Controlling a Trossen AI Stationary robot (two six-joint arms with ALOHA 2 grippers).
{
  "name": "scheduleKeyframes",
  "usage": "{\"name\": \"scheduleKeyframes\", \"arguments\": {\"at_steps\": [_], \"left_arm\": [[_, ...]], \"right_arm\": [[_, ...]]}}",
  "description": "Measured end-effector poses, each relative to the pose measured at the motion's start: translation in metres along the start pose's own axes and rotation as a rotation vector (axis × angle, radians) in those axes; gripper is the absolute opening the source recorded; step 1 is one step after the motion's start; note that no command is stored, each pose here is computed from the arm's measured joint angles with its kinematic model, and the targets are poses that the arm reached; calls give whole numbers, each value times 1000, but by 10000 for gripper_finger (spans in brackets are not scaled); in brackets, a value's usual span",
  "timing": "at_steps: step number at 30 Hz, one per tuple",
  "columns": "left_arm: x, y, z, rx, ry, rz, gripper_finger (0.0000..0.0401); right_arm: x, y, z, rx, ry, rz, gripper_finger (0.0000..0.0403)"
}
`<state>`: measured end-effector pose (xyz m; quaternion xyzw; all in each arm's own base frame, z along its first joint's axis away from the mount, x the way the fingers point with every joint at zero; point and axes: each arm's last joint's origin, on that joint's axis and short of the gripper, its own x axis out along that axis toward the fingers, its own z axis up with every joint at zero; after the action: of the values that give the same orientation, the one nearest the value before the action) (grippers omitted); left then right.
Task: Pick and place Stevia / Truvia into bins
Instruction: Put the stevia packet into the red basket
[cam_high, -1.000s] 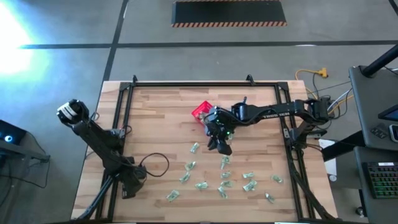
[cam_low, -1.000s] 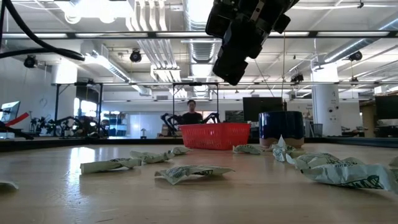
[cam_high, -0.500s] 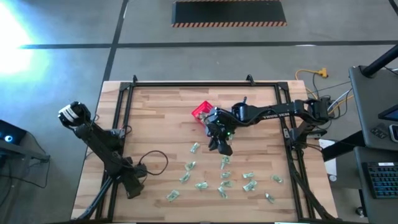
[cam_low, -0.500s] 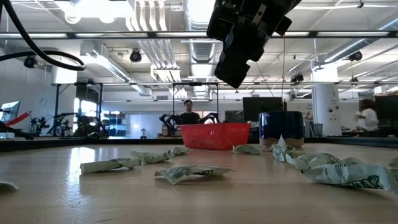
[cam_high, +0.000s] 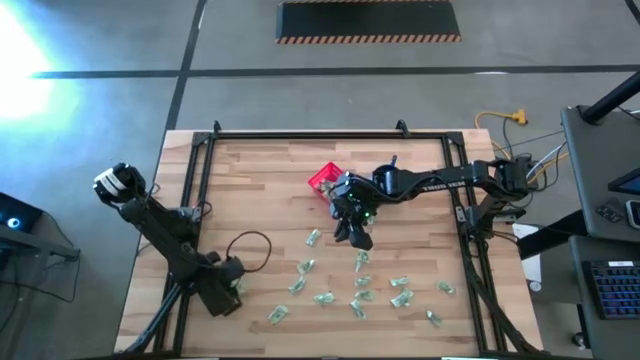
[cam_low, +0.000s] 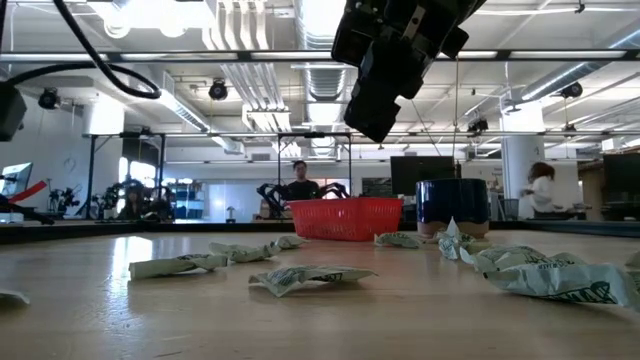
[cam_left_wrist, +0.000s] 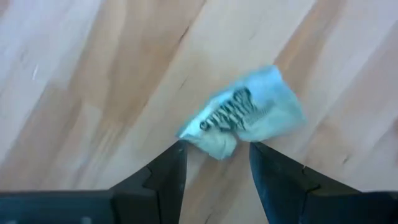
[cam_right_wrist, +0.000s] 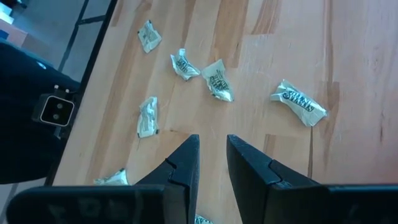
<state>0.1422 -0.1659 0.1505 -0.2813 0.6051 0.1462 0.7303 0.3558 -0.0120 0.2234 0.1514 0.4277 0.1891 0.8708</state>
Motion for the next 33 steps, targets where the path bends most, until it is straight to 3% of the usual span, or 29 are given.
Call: {"name": "scheduleKeyframes", "arguments": {"at_steps": [16, 25, 33], "left_arm": [[-11, -6, 2, 78, -48, -74, 158], [-6, -2, 3, 229, -60, -24, 158], [-2, 2, 6, 249, -83, 4, 158]], "right_arm": [[0, 0, 0, 4, 0, 0, 72], [0, 0, 2, 10, -16, 1, 72], [0, 0, 2, 16, -21, 2, 72]]}}
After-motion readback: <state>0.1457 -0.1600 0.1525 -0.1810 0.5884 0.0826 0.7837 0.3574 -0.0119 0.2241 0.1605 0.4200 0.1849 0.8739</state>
